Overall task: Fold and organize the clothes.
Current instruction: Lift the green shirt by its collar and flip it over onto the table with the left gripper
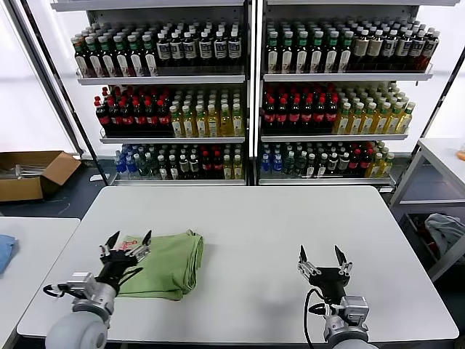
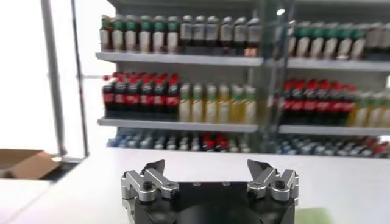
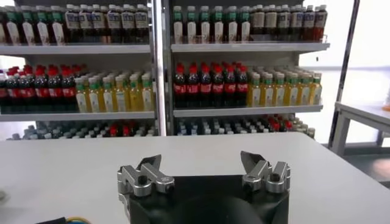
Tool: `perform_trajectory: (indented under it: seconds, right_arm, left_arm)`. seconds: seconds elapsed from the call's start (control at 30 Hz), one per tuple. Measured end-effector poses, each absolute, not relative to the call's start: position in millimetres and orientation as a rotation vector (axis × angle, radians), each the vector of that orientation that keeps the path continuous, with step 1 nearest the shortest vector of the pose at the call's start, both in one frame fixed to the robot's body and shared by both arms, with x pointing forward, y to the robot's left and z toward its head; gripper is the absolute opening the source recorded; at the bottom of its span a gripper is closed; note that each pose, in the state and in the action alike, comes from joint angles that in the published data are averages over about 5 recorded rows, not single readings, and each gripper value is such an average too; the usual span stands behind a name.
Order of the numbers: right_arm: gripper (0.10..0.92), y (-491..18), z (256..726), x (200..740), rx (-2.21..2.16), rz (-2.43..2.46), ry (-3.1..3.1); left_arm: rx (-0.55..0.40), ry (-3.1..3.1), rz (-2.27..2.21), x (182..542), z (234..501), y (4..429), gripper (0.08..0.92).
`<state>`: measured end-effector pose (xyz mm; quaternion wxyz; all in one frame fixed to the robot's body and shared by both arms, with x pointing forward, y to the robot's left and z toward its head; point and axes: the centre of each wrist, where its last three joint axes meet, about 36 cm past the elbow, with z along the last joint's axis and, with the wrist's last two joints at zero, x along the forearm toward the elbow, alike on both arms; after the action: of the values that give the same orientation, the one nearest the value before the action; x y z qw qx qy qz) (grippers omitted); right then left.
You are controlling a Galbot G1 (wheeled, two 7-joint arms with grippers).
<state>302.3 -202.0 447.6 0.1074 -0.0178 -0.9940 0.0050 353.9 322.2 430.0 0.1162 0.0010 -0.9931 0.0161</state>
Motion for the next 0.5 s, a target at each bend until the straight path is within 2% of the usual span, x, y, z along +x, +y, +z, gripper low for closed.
perform_trajectory:
  seconds: [0.17, 0.5]
  right_arm:
    - [0.823, -201.8, 449.0, 301.5, -0.049, 0.016, -2.927]
    - [0.823, -204.4, 449.2, 298.4, -0.059, 0.016, -2.925]
  left_arm:
    - [0.042, -2.868, 0.032, 353.9, 421.1, 339.0, 0.823]
    - [0.054, -2.813, 0.032, 359.7, 401.5, 350.6, 0.823]
